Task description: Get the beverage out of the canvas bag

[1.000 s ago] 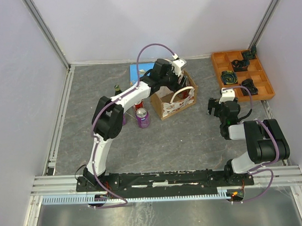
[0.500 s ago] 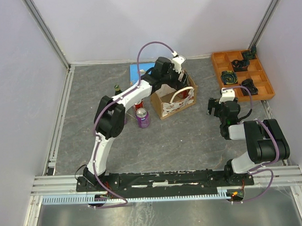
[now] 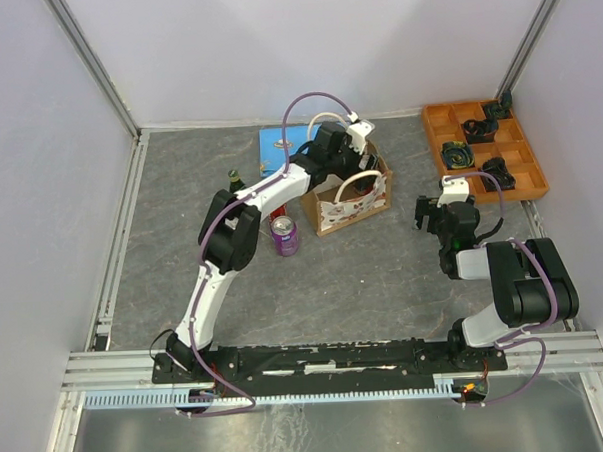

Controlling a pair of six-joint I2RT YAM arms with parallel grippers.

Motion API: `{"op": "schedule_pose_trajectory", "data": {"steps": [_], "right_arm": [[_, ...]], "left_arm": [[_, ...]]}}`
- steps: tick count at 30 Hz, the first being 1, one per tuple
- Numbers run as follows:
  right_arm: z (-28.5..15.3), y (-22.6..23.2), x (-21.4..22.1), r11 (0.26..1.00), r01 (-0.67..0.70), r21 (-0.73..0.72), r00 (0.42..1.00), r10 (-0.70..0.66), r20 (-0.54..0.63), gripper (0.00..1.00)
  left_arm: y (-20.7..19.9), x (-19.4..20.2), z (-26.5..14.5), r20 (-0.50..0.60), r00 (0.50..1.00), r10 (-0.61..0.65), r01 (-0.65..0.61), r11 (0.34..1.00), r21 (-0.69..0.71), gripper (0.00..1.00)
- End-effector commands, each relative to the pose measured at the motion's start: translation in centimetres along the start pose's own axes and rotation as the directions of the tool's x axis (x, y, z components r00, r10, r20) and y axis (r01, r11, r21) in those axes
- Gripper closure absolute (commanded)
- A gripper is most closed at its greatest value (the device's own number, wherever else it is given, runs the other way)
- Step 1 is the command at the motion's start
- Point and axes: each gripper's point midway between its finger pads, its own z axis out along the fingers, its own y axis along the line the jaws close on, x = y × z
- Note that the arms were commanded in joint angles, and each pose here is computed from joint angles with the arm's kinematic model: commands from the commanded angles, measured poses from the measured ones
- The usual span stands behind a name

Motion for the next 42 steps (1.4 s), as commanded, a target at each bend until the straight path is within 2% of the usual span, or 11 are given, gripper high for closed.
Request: {"op": "schedule_pose_trajectory", "data": {"steps": [1, 4, 6, 7, 10, 11, 17, 18, 22, 30, 42], "right_arm": [[0.5, 0.1, -2.2, 1.000, -0.003, -0.005, 0.998, 0.003, 0.068, 0.01], [0.5, 0.1, -2.3, 1.000, -0.002, -0.005, 0.998, 0.002, 0.068, 0.01], [0.5, 0.1, -2.3, 1.000, -0.003, -0.005, 0.998, 0.003, 0.069, 0.01], [0.5, 0.1, -2.3, 1.000, -0.002, -0.005, 0.998, 0.002, 0.069, 0.01], [0.5, 0.0, -2.3, 1.000, -0.003, -0.005, 0.998, 0.003, 0.069, 0.01], [0.5, 0.0, -2.2, 1.000, -0.003, -0.005, 0.998, 0.003, 0.067, 0.01], [0.5, 0.0, -2.3, 1.000, -0.002, -0.005, 0.998, 0.002, 0.069, 0.01], [0.5, 0.0, -2.2, 1.000, -0.002, -0.005, 0.998, 0.002, 0.067, 0.01], [0.5, 0.1, -2.2, 1.000, -0.003, -0.005, 0.998, 0.003, 0.067, 0.01], [0.5, 0.1, -2.2, 1.000, -0.003, -0.005, 0.998, 0.003, 0.067, 0.01], [0.5, 0.1, -2.2, 1.000, -0.002, -0.005, 0.998, 0.003, 0.067, 0.01]], "left_arm": [[0.0, -2.4, 0.5, 0.083, 0.997, -0.007, 0.006, 1.000, 0.011, 0.04], [0.1, -2.1, 0.9, 0.089, 0.996, -0.017, 0.016, 1.000, 0.009, 0.06], [0.1, -2.1, 1.0, 0.099, 0.995, -0.019, 0.018, 1.000, 0.010, 0.14], [0.1, -2.2, 1.0, 0.103, 0.995, -0.018, 0.017, 1.000, 0.011, 0.24], [0.0, -2.8, 0.9, 0.116, 0.993, -0.013, 0.011, 1.000, 0.018, 0.92], [-0.1, -3.0, 0.7, 0.117, 0.993, -0.011, 0.008, 1.000, 0.021, 0.96], [-0.5, -4.7, -0.7, 0.136, 0.990, 0.019, -0.022, 1.000, 0.023, 0.97], [-0.9, -6.6, -2.1, 0.169, 0.985, 0.035, -0.038, 0.999, 0.017, 0.97], [-1.5, -10.0, -5.0, 0.221, 0.972, 0.080, -0.082, 0.997, 0.000, 0.97], [-3.1, -15.1, -10.6, 0.292, 0.950, 0.112, -0.116, 0.993, -0.004, 0.97], [-3.7, -17.7, -20.1, 0.333, 0.917, 0.220, -0.188, 0.974, -0.128, 0.97]]}}
